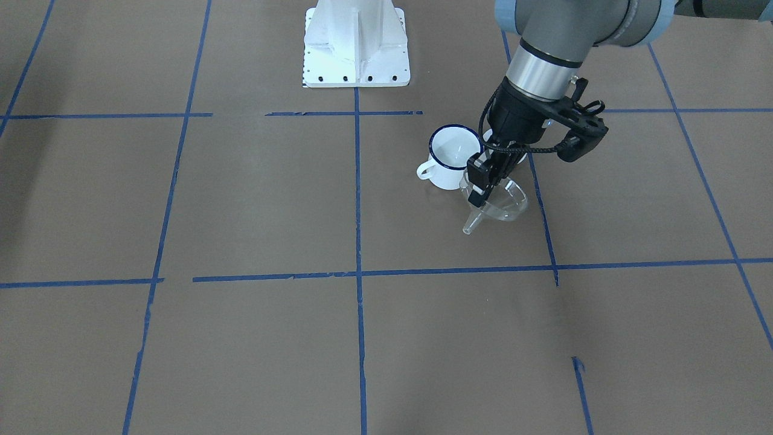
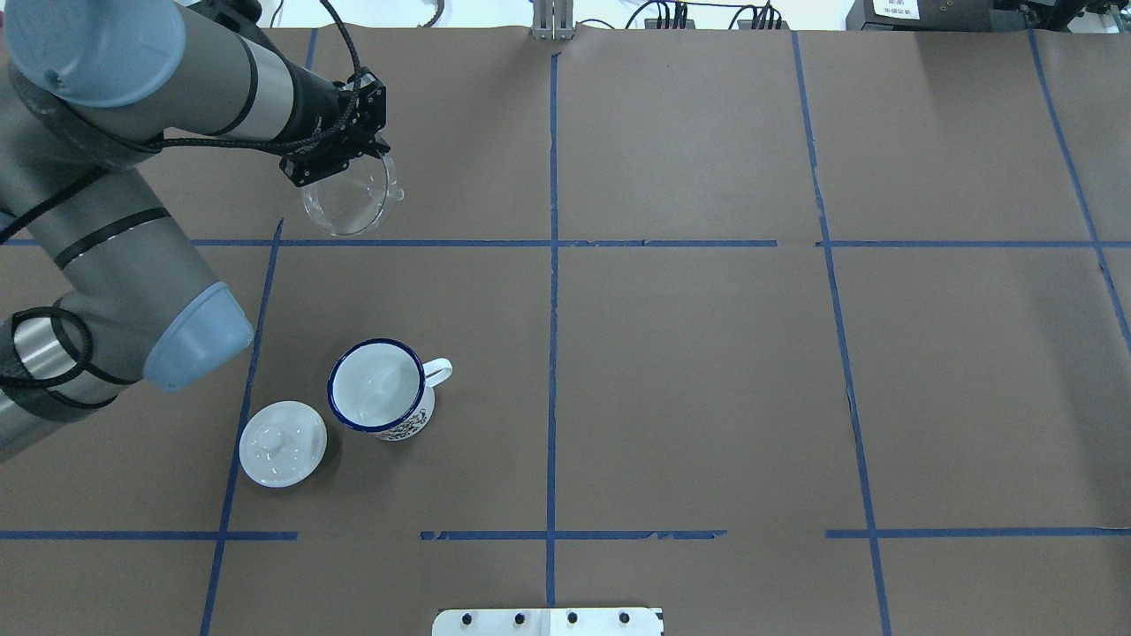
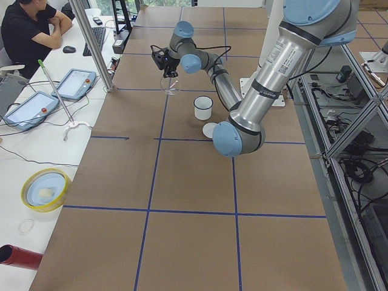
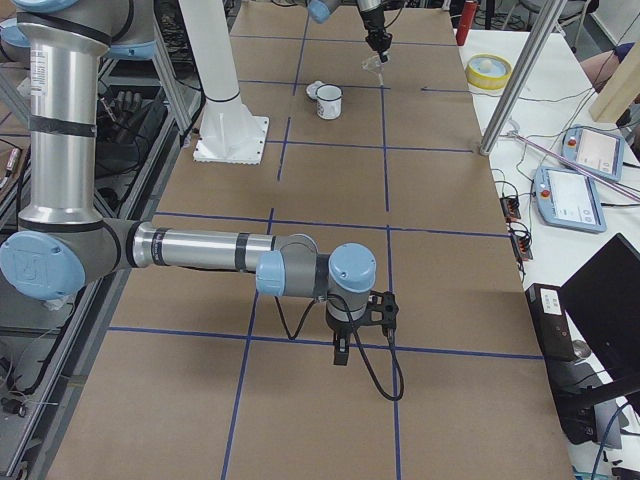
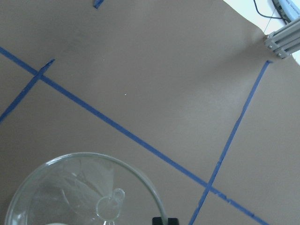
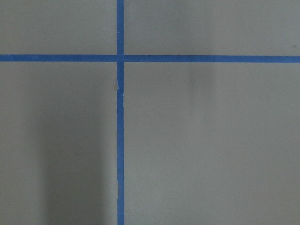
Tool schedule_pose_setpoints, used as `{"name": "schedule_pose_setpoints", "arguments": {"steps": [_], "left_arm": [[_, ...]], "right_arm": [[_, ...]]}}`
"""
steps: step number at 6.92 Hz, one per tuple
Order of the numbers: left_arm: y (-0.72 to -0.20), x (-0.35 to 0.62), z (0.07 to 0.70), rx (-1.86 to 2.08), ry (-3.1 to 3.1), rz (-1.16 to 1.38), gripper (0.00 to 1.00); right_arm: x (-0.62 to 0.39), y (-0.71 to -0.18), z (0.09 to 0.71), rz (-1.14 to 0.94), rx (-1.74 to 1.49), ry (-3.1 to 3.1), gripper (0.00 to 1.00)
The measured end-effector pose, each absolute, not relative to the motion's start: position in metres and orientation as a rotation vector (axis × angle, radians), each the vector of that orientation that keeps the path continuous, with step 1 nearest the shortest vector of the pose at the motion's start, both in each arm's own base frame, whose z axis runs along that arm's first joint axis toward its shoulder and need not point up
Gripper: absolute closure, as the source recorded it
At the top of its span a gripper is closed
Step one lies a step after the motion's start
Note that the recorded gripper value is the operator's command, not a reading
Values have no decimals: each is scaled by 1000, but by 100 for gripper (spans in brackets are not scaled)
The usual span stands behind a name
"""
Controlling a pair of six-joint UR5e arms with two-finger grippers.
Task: Remove funnel from cup
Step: 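Lift the glass funnel out of the mug with the left gripper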
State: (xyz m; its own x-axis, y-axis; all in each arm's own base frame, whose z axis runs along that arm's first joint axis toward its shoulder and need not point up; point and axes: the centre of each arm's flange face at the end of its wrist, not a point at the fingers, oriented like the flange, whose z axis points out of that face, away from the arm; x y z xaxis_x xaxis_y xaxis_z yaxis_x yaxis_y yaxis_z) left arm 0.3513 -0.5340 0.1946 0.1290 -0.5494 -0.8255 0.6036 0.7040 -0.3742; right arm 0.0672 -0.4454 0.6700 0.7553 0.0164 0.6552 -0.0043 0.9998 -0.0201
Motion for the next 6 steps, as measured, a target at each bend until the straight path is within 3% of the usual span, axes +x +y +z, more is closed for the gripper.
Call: {"name": "schedule_pose_setpoints", "arguments": {"steps": [3,6], "left_arm": [[-595,384,286,185,1348,-1049,100],[-600,401,340,241,1450,-1123,100]], "right_arm": [[67,-445,670,11,-18,-715,0],[67,-445,670,11,-18,-715,0]]}}
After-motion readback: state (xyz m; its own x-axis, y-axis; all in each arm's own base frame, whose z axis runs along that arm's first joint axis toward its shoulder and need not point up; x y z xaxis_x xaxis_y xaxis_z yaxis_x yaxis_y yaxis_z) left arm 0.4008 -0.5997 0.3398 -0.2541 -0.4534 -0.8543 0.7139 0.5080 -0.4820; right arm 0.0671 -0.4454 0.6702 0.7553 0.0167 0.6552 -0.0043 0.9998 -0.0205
